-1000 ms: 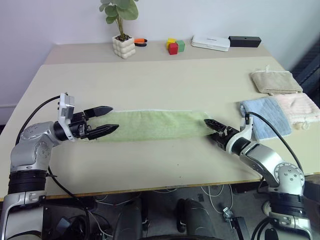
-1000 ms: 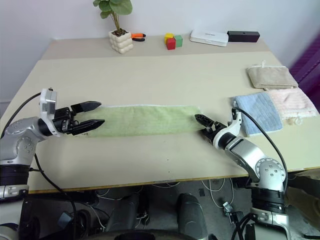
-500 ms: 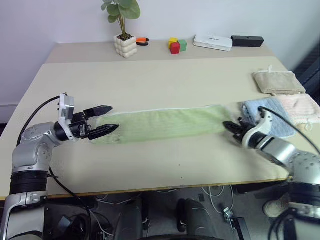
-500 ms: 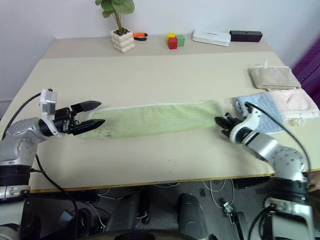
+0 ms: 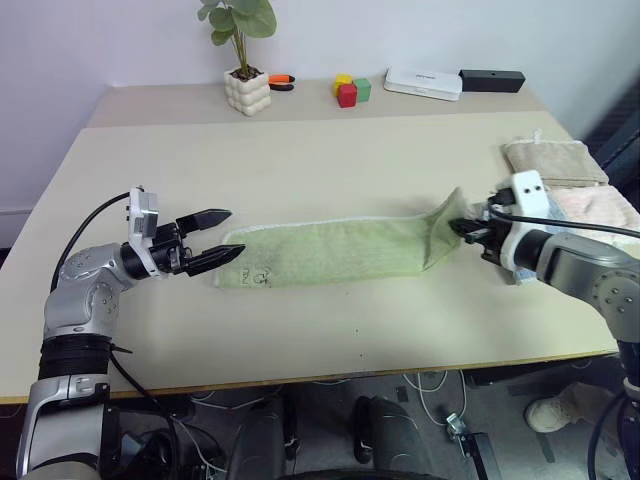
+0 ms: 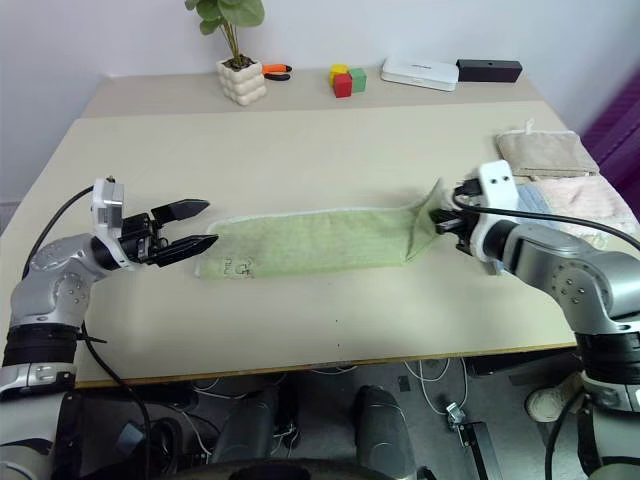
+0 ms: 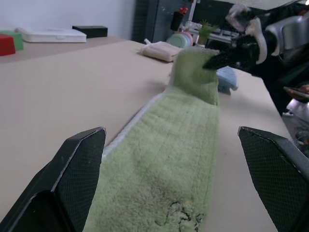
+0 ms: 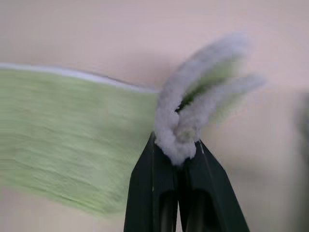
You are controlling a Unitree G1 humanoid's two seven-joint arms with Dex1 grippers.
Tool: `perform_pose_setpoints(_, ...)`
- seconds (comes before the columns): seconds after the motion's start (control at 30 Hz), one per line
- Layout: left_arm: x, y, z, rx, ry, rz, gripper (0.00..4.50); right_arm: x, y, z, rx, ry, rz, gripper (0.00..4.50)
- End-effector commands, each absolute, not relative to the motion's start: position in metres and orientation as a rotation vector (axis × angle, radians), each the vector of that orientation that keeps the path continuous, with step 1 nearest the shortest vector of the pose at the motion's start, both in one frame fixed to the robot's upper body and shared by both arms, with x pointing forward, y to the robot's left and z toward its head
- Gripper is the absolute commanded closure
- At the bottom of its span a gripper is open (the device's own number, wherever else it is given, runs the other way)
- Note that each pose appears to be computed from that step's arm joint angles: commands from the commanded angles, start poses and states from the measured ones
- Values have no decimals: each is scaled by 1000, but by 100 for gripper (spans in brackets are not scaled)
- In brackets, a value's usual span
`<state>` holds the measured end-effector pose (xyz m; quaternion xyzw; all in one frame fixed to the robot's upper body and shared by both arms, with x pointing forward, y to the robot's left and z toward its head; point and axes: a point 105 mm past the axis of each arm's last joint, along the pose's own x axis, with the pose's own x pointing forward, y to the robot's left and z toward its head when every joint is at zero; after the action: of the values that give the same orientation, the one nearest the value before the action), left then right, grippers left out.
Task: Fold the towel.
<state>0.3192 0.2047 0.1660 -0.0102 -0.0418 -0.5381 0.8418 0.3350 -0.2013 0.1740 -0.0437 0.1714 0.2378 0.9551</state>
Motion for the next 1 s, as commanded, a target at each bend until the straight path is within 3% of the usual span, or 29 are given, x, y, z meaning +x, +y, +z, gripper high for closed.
perform_pose_setpoints(0.03,318,206,178,18,-132,-1139,0,331,-176,177,-184,322,573,447)
perform_pose_setpoints(0.53,305,211,176,18,-133,-1088,0,322,-110,156,-328,366,882,447)
perform_pose_setpoints(0.97,298,213,173,8,-126,-1057,0,320,-82,141,-360,365,980,447)
perform_pose_setpoints(1.0,298,212,173,9,-127,-1056,0,318,-79,138,-360,370,996,394)
